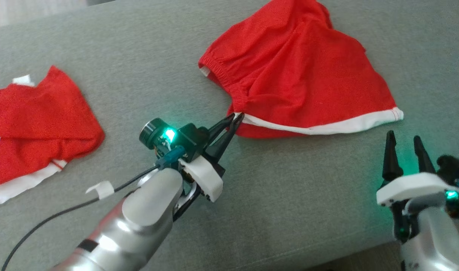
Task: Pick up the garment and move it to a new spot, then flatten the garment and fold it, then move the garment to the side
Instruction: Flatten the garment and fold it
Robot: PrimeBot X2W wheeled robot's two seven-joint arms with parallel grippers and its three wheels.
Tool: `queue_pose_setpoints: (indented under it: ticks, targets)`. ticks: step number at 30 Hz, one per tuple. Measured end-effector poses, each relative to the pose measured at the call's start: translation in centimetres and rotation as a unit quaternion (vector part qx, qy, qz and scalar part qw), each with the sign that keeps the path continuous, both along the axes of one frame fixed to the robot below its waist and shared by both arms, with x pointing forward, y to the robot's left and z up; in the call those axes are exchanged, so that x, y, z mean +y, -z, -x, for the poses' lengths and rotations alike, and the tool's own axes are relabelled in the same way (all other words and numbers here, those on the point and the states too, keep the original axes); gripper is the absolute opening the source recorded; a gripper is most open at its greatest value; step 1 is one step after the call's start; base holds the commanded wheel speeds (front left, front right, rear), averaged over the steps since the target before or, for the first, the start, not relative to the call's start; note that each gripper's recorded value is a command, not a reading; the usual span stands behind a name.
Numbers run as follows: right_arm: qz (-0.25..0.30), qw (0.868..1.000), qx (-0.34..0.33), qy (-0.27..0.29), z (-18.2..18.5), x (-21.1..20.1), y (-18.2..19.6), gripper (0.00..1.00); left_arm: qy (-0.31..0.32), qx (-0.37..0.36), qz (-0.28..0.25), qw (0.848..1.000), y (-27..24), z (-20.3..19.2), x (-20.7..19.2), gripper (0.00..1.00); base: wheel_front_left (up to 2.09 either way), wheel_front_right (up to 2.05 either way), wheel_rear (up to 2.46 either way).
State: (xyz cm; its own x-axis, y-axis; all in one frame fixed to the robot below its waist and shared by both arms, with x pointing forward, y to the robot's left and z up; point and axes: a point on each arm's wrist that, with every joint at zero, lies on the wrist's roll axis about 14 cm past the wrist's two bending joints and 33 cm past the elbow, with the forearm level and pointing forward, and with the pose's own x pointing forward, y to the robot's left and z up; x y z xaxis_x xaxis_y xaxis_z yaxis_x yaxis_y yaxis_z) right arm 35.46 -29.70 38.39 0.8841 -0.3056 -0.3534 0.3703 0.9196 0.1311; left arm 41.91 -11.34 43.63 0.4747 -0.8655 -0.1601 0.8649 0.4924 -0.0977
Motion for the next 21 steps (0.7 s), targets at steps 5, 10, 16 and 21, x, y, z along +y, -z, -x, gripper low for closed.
queue_pose_setpoints:
  ticks: [5, 10, 16, 21]
  targets:
    - [0.018, 0.999, 0.038, 0.001, -1.3, -1.0, 0.9, 1.0, -0.015, 0.012, 0.001, 1.0, 0.8, 0.5, 1.6, 0.0, 0.0, 0.0, 0.0]
    - [0.027, 0.998, 0.065, -0.009, -2.1, -1.0, 1.8, 1.0, -0.026, 0.008, 0.004, 1.0, 0.6, 0.3, 2.1, 0.0, 0.0, 0.0, 0.0]
    - [0.037, 0.995, 0.093, -0.031, -2.8, -0.3, 2.6, 1.0, -0.03, 0.008, 0.007, 0.999, 0.5, 0.5, 2.2, 0.0, 0.0, 0.0, 0.0]
    - [0.051, 0.992, 0.107, -0.047, -3.1, 0.0, 2.8, 1.0, -0.029, 0.008, 0.009, 1.0, 0.4, 0.6, 2.2, 0.0, 0.0, 0.0, 0.0]
